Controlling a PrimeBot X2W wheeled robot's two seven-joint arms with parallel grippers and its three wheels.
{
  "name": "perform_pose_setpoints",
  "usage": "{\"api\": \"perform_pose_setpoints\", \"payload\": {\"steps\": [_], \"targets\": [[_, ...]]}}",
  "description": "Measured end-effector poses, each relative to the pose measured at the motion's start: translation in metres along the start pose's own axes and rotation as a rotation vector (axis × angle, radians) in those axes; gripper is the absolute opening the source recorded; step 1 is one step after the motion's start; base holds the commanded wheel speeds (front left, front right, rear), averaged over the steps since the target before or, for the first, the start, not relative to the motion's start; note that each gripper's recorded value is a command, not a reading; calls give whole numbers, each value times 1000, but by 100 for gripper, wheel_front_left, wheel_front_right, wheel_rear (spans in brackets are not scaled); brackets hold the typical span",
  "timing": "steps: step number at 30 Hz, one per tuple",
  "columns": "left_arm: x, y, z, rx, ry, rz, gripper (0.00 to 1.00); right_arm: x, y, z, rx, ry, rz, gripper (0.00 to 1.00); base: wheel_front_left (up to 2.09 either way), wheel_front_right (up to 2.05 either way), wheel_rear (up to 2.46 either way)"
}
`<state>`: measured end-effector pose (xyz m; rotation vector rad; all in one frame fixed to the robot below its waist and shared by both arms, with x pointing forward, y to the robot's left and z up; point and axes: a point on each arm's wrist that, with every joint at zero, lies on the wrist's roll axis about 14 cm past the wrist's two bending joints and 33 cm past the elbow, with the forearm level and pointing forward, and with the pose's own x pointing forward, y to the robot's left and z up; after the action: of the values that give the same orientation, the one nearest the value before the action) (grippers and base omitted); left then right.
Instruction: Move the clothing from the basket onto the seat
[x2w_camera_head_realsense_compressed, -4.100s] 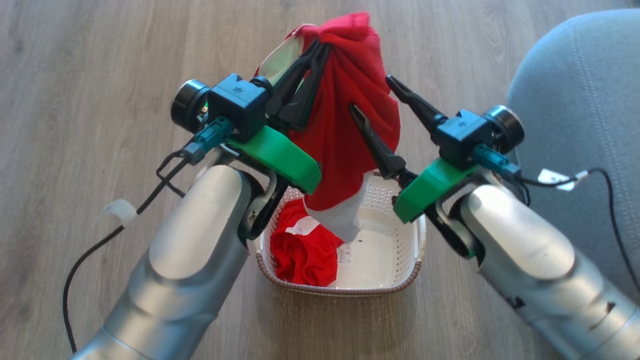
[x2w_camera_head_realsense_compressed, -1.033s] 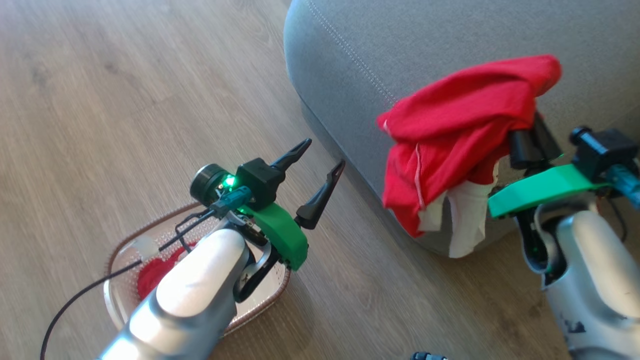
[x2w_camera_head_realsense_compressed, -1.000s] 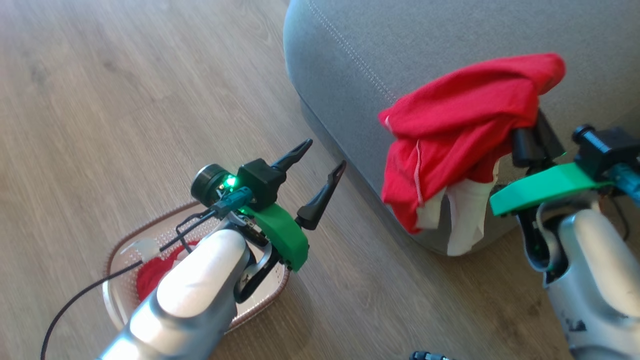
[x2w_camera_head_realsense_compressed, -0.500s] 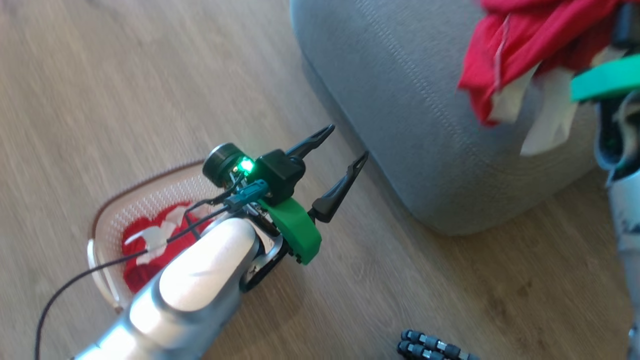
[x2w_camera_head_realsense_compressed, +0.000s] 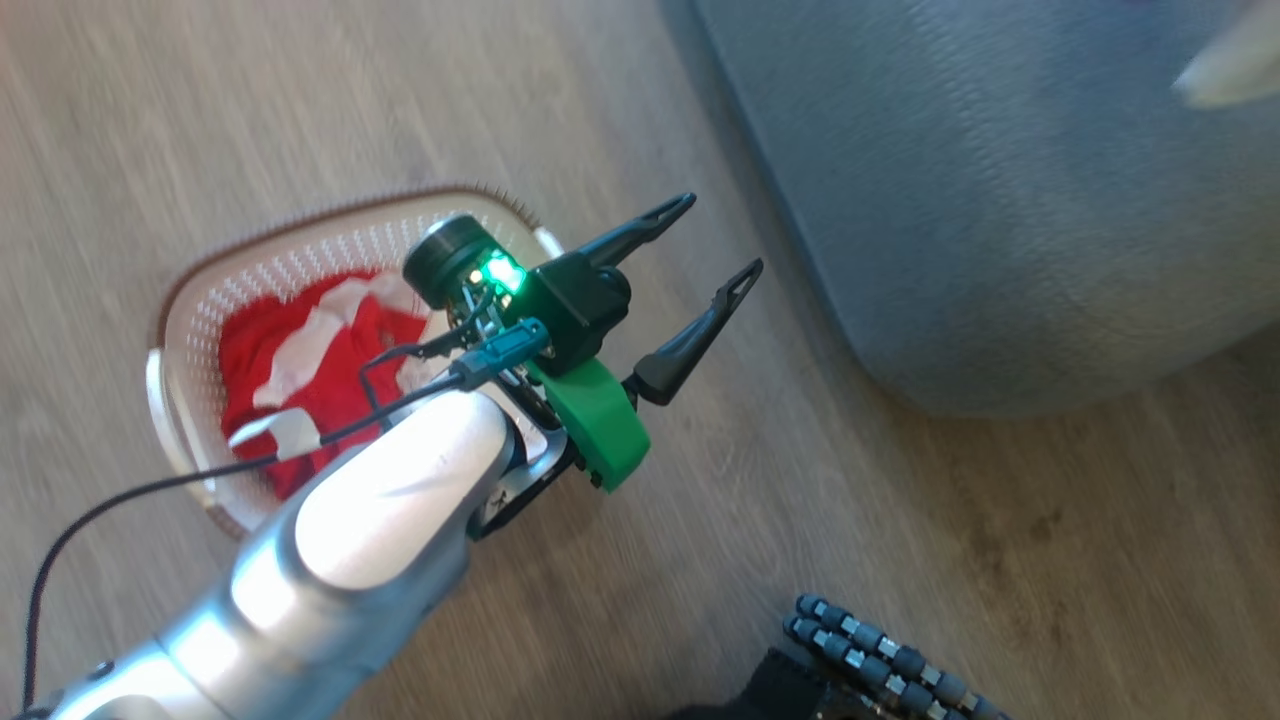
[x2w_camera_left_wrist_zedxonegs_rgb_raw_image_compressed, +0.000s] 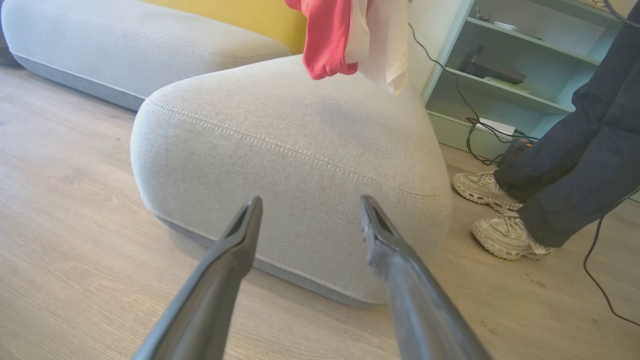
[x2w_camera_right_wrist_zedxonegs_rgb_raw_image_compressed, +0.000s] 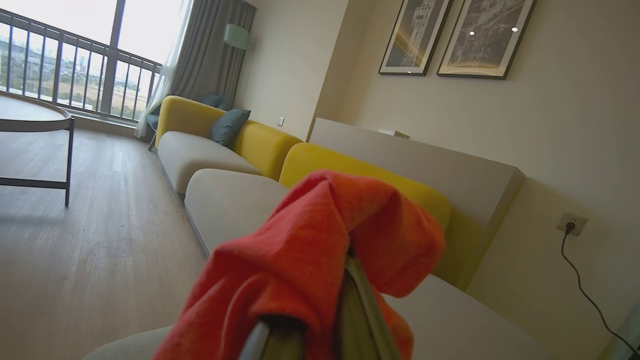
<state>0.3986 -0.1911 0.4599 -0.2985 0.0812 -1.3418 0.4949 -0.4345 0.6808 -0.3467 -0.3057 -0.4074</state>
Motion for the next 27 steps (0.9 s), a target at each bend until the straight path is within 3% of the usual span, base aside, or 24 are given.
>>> {"api": "perform_pose_setpoints", "payload": {"steps": [6, 13, 17, 21, 24, 27], "targets": [[-12, 28, -23, -39, 23, 45, 100, 34, 0, -31, -37, 52, -46, 0, 0, 0, 0], [-35, 59, -46, -78, 43, 126, 100, 51, -25, -79, 8, 128, -215, 0, 0, 0, 0], [-51, 72, -60, -101, 62, 175, 100, 41, -12, -135, 8, 252, -235, 0, 0, 0, 0], [-57, 77, -68, -115, 72, 196, 100, 26, 25, -181, 60, 361, -200, 0, 0, 0, 0], [-60, 81, -70, -116, 74, 207, 100, 3, 45, -212, 85, 451, -172, 0, 0, 0, 0], [-61, 84, -67, -109, 69, 215, 100, -29, 43, -236, 91, 531, -186, 0, 0, 0, 0]]}}
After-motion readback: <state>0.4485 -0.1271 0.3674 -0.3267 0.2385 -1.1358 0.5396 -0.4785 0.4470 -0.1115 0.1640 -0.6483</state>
